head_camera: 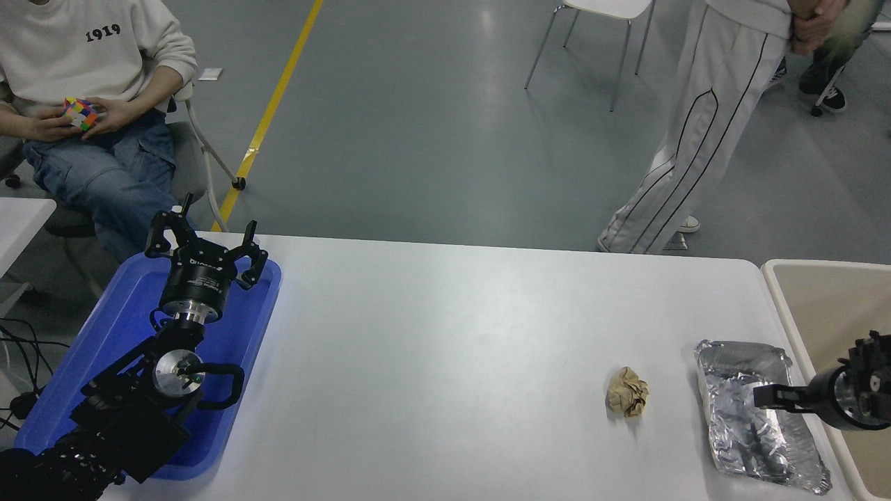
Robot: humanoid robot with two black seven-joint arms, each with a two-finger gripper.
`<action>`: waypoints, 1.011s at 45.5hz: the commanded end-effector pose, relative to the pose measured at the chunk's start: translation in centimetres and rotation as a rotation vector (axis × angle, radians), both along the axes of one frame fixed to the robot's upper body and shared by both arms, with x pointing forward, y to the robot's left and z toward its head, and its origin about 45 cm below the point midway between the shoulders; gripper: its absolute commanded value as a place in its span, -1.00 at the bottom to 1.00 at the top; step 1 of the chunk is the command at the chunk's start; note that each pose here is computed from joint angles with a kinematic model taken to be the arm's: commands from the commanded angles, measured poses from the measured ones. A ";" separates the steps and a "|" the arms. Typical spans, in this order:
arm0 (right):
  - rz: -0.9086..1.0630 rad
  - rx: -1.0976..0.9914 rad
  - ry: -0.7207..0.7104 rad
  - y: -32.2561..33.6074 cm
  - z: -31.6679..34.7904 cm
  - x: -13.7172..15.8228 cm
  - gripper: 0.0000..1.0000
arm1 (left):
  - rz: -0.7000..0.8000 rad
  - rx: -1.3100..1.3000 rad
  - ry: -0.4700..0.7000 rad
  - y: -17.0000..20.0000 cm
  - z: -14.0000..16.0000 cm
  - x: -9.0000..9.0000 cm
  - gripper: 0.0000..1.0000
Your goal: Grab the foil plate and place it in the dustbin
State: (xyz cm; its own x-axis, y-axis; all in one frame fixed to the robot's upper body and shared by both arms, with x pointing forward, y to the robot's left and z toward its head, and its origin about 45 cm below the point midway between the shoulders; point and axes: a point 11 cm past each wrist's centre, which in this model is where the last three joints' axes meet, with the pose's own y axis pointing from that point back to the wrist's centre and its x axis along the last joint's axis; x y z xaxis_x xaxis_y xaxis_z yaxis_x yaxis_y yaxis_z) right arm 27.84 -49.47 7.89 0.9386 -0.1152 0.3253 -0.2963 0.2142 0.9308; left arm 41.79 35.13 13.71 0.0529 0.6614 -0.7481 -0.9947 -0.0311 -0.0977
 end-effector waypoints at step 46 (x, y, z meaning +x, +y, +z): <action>-0.087 0.106 0.025 1.5 1.2 -1.2 -1.00 | -0.002 -0.001 0.000 -0.1 0.0 0.0 1.00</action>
